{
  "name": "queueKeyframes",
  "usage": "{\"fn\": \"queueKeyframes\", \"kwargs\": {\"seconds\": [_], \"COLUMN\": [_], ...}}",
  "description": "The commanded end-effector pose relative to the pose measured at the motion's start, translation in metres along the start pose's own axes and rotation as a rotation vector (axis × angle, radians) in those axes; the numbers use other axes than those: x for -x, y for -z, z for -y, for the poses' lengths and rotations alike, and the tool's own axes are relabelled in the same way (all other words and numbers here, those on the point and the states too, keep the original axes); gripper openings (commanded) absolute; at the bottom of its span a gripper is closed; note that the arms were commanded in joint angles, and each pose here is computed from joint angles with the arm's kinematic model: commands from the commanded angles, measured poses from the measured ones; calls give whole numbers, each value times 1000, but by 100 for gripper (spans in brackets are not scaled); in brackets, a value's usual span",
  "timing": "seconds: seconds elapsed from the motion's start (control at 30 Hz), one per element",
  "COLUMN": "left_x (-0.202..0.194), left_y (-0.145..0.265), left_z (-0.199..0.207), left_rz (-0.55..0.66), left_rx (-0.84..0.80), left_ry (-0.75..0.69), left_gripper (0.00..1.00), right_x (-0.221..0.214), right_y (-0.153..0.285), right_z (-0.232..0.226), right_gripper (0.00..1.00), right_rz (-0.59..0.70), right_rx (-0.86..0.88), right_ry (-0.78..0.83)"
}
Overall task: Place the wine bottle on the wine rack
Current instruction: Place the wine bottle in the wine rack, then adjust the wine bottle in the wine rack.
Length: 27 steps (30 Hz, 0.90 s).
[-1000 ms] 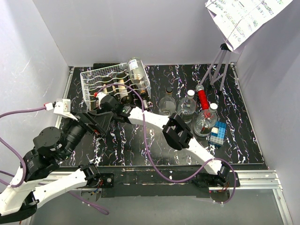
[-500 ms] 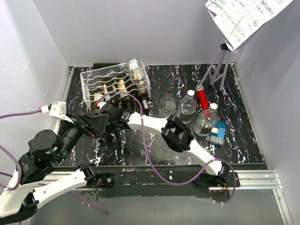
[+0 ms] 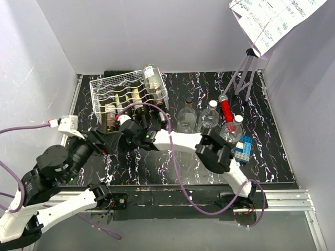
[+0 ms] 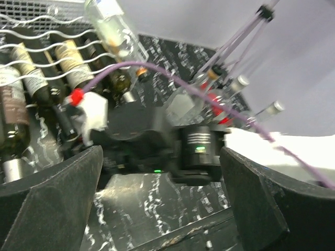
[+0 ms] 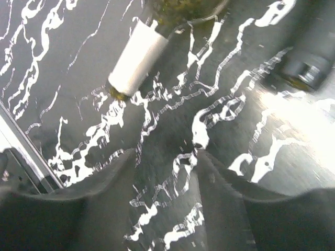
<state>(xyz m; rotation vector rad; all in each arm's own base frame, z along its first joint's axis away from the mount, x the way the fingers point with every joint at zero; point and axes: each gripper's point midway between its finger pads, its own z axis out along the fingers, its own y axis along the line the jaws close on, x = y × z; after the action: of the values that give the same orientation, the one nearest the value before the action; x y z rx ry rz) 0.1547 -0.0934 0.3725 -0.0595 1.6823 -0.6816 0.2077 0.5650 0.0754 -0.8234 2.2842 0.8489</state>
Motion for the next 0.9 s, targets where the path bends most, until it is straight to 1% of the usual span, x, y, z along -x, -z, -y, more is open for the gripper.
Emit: {"fn": "queueKeyframes", "kwargs": {"seconds": [0.0,0.03,0.1,0.13,0.2,0.23,0.3,0.33,0.37,0.4,0.43,0.47,0.53,0.57,0.6,0.67,0.7,0.73,0.77,0.8,0.83,0.87], "left_x": [-37,-40,-46,-50,-63,-69,-85,-91,-96,-102,-108,-114,-122,-126,-130,-136,-138,-141,-143,-143,-146,-147], "left_y": [-14,-16,-19,-22,-27,-30,-36,-39,-42,-43,-47,-53,-68,-76,-81,-85,-85,-83,-83,-85,-87,-89], "left_z": [-17,-17,-15,-16,-20,-22,-31,-35,-42,-50,-56,-60,-73,-81,-92,-114,-125,-136,-145,-148,-149,-153], "left_rz": [-121,-133,-154,-167,-211,-232,-286,-303,-319,-338,-358,-383,-418,-433,-457,-498,-512,-529,-528,-530,-537,-533], "left_rx": [124,129,130,141,178,196,260,286,323,360,377,367,342,337,347,403,445,489,532,534,527,540], "left_ry": [-36,-33,-33,-40,-68,-83,-111,-127,-140,-146,-145,-147,-101,-83,-63,-67,-88,-103,-116,-129,-133,-122], "left_gripper": [88,83,67,61,54,49,46,42,41,44,49,58,60,64,65,66,72,80,85,93,98,98], "right_x": [46,41,29,23,10,6,-6,-14,-20,-22,-23,-22,-22,-19,-18,-14,-11,-9,-7,-6,-4,-3], "right_y": [64,74,92,103,124,135,156,166,178,188,197,207,224,233,241,258,266,271,277,280,284,288], "right_z": [-17,-14,-7,-4,6,10,21,31,38,43,46,46,51,52,52,47,45,43,42,41,42,41], "right_gripper": [48,41,26,20,8,7,5,3,1,1,1,1,1,1,1,1,1,1,2,3,4,5], "right_rz": [206,209,199,191,169,165,145,127,100,92,92,109,157,179,191,228,245,255,265,271,278,286], "right_rx": [4,-12,-48,-67,-129,-157,-229,-287,-330,-359,-378,-377,-395,-392,-389,-367,-357,-348,-338,-332,-330,-320], "right_ry": [2,-3,-12,-24,-37,-52,-90,-122,-143,-163,-178,-188,-201,-210,-215,-209,-206,-203,-201,-192,-185,-182]}}
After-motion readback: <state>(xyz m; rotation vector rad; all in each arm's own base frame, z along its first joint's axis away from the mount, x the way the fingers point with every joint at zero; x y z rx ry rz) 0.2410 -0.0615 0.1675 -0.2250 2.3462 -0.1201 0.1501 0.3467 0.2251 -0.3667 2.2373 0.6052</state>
